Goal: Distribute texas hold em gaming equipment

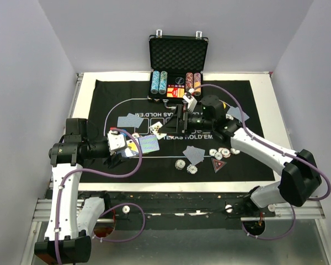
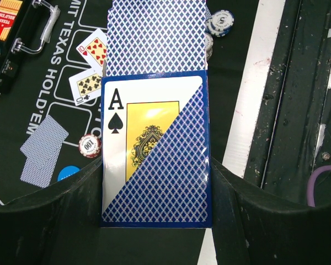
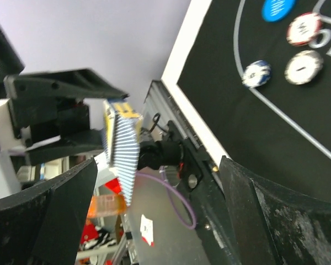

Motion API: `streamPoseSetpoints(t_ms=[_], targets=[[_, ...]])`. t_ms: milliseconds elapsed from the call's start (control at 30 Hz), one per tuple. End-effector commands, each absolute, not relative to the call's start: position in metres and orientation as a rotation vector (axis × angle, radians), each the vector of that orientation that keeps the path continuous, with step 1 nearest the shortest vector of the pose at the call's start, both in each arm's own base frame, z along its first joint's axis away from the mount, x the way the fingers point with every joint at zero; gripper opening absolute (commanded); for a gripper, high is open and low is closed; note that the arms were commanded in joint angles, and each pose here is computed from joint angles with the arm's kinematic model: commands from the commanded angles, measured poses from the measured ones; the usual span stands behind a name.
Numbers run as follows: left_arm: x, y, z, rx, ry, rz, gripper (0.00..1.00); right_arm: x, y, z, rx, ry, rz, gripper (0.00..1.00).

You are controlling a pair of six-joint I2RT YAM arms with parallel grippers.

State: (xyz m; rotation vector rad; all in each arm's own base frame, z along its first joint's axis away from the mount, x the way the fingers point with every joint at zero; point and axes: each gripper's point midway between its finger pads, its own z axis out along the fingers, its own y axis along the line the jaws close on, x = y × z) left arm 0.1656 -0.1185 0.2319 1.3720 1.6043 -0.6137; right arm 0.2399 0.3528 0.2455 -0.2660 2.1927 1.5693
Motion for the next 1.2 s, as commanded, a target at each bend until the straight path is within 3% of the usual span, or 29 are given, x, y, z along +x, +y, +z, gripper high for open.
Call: streamPoseSetpoints(t_ms=[0, 267, 500, 1167], targets=[[0.169, -0.124, 0.243, 1.372, 1.541, -0.628, 0.45, 0.207, 0.379, 0.272, -0.384, 2.122, 1.719, 1.0], [0.17, -0.124, 0.244, 1.372, 1.541, -0.624, 0.45, 0.189, 0.408, 0.254, -0.428, 2.179, 1.737, 1.0], [0.168, -0.125, 0.245, 1.373, 1.535, -0.624, 0.45, 0.189, 0.413, 0.238, -0.379, 2.222, 1.736, 0.85], [0.165, -0.127, 0.255, 1.371, 1.509, -0.622, 0.45, 0.195, 0.398, 0.217, -0.268, 2.302, 1.608, 0.74]])
